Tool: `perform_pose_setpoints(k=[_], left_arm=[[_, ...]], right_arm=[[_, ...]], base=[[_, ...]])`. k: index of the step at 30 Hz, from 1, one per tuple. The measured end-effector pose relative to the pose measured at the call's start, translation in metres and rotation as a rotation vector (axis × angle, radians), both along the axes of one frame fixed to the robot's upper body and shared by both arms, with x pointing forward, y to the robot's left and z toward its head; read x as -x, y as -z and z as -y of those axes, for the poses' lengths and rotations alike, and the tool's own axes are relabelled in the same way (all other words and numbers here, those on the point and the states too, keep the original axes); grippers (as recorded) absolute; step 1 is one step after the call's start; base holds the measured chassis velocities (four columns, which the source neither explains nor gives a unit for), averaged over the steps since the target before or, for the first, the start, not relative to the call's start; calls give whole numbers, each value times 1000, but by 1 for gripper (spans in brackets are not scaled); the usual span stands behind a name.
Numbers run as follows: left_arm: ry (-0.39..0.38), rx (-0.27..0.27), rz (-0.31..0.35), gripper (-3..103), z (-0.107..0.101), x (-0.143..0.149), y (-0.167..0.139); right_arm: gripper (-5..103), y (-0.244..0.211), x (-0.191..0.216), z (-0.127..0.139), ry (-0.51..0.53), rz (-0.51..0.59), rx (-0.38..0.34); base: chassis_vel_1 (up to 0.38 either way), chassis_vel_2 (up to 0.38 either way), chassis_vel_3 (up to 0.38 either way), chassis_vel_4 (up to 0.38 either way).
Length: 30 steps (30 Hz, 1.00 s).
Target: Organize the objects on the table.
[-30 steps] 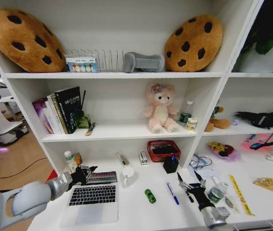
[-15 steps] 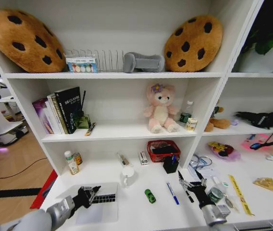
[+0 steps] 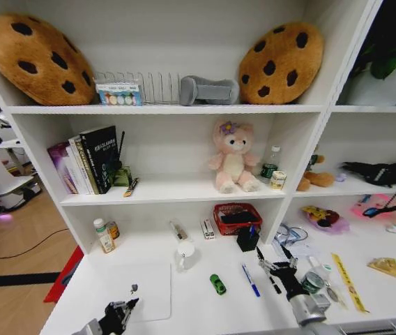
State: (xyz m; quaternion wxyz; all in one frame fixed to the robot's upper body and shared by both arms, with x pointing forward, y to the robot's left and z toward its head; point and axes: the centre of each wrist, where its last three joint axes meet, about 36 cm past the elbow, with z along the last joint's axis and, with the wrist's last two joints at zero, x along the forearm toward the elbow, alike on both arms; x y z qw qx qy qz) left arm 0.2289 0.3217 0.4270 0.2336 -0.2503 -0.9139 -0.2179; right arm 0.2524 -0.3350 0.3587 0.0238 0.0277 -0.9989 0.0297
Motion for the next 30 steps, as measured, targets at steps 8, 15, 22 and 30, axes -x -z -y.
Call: perform_pose_setpoints(k=[8,15,22,30], left_arm=[[-229,133,87,33,4,-1,2],[-540,254,224,60,-6,0,4],[-763,328,324,88,-29,19,-10],[-824,338,341,100,-28,27,-4]], right_arm=[[100,4,17,-4,-48,-39,32],[100,12,37,-14,-177,-94,31],[100,22,48,-7,-355,-161,40],[100,50,39,-15,-507,-177,17]], base=[[0,0,0,0],[0,0,0,0],[0,0,0,0],[0,0,0,0]])
